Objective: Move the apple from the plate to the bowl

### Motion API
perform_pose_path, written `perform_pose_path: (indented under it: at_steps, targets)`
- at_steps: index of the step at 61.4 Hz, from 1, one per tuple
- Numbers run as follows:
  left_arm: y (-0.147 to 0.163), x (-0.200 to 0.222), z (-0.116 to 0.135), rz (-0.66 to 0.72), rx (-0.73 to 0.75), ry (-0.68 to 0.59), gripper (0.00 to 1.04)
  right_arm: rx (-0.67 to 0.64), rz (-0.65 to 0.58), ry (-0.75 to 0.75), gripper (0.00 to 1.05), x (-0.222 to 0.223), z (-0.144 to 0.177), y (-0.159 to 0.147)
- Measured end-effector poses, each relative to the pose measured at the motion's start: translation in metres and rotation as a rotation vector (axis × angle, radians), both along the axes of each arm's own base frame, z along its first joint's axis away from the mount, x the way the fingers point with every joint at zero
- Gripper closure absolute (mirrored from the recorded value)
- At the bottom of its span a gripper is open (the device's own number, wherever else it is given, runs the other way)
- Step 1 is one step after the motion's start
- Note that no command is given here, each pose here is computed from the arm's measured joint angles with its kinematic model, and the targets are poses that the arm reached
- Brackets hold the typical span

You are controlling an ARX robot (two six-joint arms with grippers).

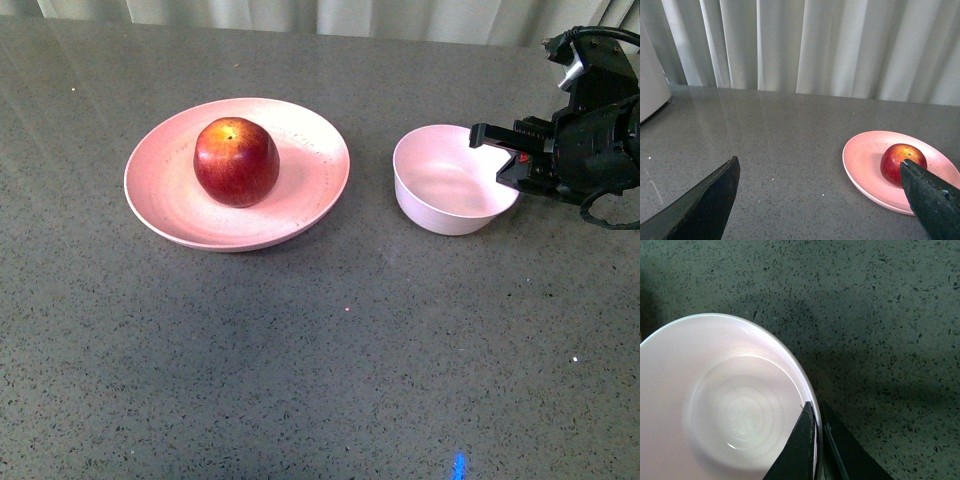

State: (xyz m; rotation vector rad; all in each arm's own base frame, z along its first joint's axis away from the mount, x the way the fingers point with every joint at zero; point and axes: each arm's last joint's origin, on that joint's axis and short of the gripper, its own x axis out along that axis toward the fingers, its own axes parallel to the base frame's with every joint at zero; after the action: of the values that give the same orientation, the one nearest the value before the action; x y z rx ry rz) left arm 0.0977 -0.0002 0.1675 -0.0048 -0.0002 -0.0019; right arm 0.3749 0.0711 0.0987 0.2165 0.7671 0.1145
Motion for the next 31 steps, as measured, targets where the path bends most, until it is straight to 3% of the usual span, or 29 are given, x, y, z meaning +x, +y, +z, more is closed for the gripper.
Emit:
perform_pose_path:
  at_steps: [22, 31]
  targets:
    - [0.0, 0.0, 0.0, 0.0, 0.0, 0.0, 0.09, -0.006, -0.006, 0.012, 1.03, 0.0039, -0.005, 0.0002]
    - [0.0, 0.0, 0.0, 0.0, 0.0, 0.0, 0.09, 0.019, -0.001, -0.006, 0.82, 0.003, -0.0035, -0.0007]
